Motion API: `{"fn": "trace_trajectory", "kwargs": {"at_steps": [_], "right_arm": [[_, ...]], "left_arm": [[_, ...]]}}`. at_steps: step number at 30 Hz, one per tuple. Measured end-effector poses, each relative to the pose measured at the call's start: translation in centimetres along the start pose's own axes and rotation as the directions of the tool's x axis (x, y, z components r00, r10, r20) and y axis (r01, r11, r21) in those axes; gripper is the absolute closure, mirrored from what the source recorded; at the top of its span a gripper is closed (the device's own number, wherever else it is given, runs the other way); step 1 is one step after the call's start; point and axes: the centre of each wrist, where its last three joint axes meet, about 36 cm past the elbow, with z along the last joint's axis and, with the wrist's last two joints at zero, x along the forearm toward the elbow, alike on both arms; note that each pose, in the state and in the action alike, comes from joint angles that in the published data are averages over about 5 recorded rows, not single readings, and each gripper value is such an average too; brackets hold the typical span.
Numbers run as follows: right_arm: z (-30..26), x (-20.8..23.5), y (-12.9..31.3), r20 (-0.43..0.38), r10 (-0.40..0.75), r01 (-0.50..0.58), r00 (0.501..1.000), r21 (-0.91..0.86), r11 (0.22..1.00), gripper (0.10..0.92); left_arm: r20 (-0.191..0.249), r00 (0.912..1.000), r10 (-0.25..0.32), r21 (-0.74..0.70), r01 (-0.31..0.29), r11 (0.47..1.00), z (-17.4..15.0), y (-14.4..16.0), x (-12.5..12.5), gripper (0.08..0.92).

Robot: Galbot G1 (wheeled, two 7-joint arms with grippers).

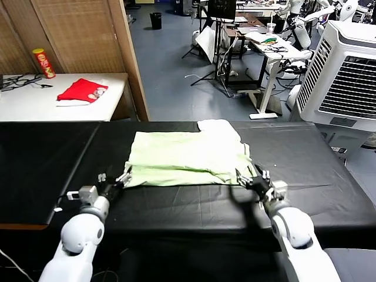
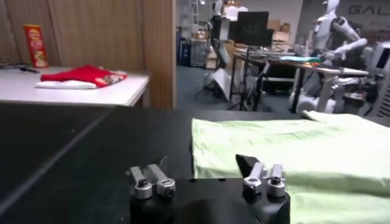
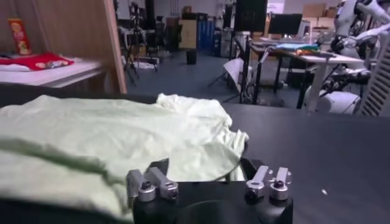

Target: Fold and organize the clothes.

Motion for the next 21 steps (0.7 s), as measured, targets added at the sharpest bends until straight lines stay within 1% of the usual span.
{"fn": "trace_trajectory", "kwargs": {"at_steps": [8, 11, 12, 13, 15, 16, 17, 19, 21], "right_arm": [[1.1, -0.2, 0.2, -0.024, 0.006, -0.006, 1.000, -0.021, 1.000, 0.363], [1.5, -0.5, 0.3, -0.033, 0.010, -0.010, 0.999, -0.029, 1.000, 0.461], [1.7, -0.5, 0.3, -0.036, 0.011, -0.012, 0.999, -0.032, 0.999, 0.508], [1.9, -0.6, 0.3, -0.039, 0.012, -0.013, 0.999, -0.034, 0.999, 0.572], [2.3, -0.7, 0.4, -0.043, 0.012, -0.014, 0.999, -0.037, 0.999, 0.672], [2.4, -0.8, 0.4, -0.045, 0.012, -0.014, 0.999, -0.038, 0.999, 0.734], [2.5, -0.8, 0.5, -0.046, 0.013, -0.014, 0.999, -0.039, 0.999, 0.780], [2.4, -0.6, 0.5, -0.050, 0.016, -0.018, 0.999, -0.039, 0.999, 0.851], [2.3, -0.4, 0.5, -0.057, 0.024, -0.026, 0.998, -0.039, 0.999, 0.880]], "left_arm": [[-0.046, 0.9986, 0.027, 0.068, -0.024, 0.997, 1.3, 0.4, 0.7, 0.201], [-0.058, 0.9977, 0.035, 0.075, -0.031, 0.997, 1.7, 0.4, 0.6, 0.203], [-0.061, 0.9975, 0.036, 0.077, -0.031, 0.997, 1.9, 0.5, 0.5, 0.205], [-0.064, 0.9973, 0.036, 0.079, -0.031, 0.996, 2.0, 0.5, 0.5, 0.213], [-0.069, 0.9970, 0.034, 0.083, -0.029, 0.996, 2.2, 0.5, 0.3, 0.257], [-0.072, 0.9968, 0.034, 0.084, -0.028, 0.996, 2.3, 0.5, 0.3, 0.293], [-0.074, 0.9967, 0.033, 0.085, -0.027, 0.996, 2.3, 0.5, 0.3, 0.347], [-0.078, 0.9964, 0.033, 0.085, -0.026, 0.996, 2.5, 0.5, 0.3, 0.444], [-0.082, 0.9961, 0.033, 0.082, -0.027, 0.996, 2.6, 0.6, 0.3, 0.562]]}}
